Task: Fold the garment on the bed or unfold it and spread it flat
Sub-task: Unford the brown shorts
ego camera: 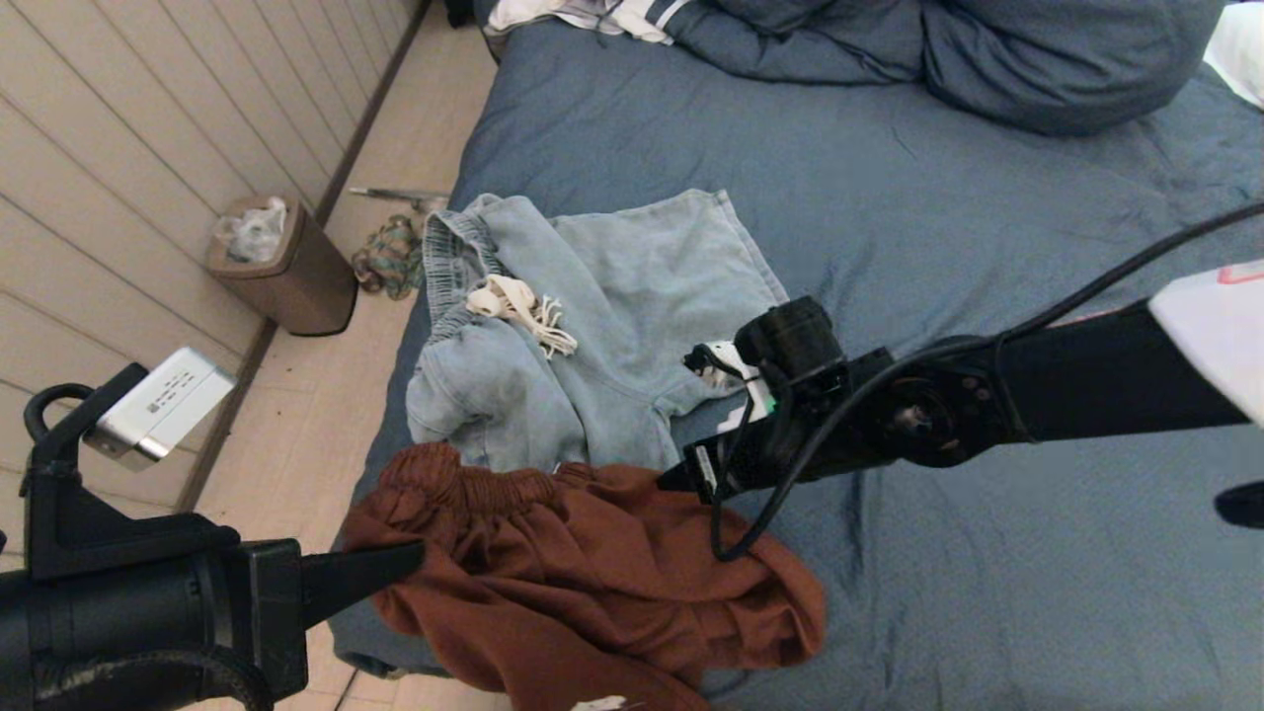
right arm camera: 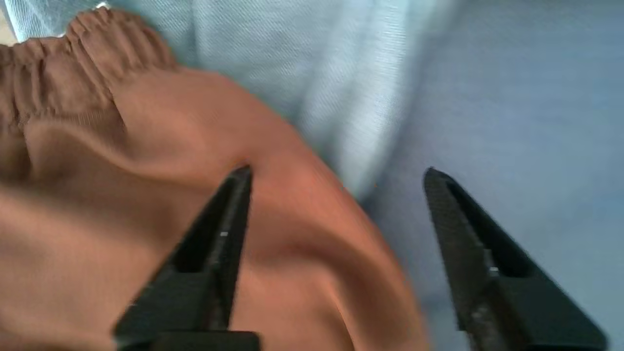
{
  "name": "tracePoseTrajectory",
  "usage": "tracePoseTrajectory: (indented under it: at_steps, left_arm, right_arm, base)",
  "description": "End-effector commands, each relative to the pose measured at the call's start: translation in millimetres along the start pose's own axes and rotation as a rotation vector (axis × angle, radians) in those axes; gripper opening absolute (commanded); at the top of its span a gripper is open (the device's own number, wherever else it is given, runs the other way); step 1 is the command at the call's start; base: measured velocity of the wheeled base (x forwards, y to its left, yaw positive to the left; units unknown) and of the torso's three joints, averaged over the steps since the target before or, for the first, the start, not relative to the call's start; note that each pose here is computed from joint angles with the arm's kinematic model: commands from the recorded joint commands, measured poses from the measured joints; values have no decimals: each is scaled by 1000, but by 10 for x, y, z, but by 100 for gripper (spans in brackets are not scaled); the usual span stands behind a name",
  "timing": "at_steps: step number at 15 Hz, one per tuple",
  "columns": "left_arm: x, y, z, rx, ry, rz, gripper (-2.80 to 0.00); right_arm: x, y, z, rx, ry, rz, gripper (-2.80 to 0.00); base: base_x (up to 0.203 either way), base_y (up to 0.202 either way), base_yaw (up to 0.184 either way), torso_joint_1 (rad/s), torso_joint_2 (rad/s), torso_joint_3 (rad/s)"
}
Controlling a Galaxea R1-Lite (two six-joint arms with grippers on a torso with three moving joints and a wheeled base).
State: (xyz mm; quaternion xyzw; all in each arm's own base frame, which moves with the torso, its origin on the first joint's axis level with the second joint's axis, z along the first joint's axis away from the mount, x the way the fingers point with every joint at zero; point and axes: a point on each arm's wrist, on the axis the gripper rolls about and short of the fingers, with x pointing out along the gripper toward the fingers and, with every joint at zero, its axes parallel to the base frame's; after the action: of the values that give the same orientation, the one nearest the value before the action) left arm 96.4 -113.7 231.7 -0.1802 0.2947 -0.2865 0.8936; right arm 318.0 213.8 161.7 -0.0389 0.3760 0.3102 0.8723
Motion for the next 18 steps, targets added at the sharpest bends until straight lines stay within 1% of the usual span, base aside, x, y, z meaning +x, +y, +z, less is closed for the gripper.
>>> tracePoseTrajectory:
  at_steps: [1, 2, 5, 6, 10, 13, 15, 18]
  left_arm:
    - [-17, 6, -3, -3, -5, -2, -280]
    - [-14, 5, -3, -3, -5, -2, -280]
    - [2, 6, -8, -4, -2, 0, -280]
    - [3, 9, -11, -4, -1, 1, -280]
    - [-5, 1, 1, -5, -7, -4, -280]
    - [-46, -19, 38, -9, -28, -18, -280]
    - [-74, -41, 75, -13, -45, -28, -280]
    - [-171, -78, 207, -24, -106, -43, -280]
  right_arm:
    - [328, 139, -75, -26, 59, 29, 0]
    - [354, 197, -97, -36, 67, 39, 0]
    - [329, 213, -127, -37, 77, 43, 0]
    - [325, 241, -158, -41, 87, 47, -280]
    - [155, 289, -153, -46, 69, 55, -280]
    - [-48, 319, -137, -49, 41, 64, -280]
    - [-200, 354, -103, -36, 10, 72, -280]
    - [-503, 383, -14, -38, -64, 81, -280]
  base:
    - [0, 0, 0, 0, 0, 0]
    - [0, 0, 0, 0, 0, 0]
    - [0, 0, 0, 0, 0, 0]
    - [0, 0, 0, 0, 0, 0]
    - [0, 0, 0, 0, 0, 0]
    - [0, 0, 0, 0, 0, 0]
    - [0, 0, 0, 0, 0, 0]
    - [0, 0, 0, 0, 0, 0]
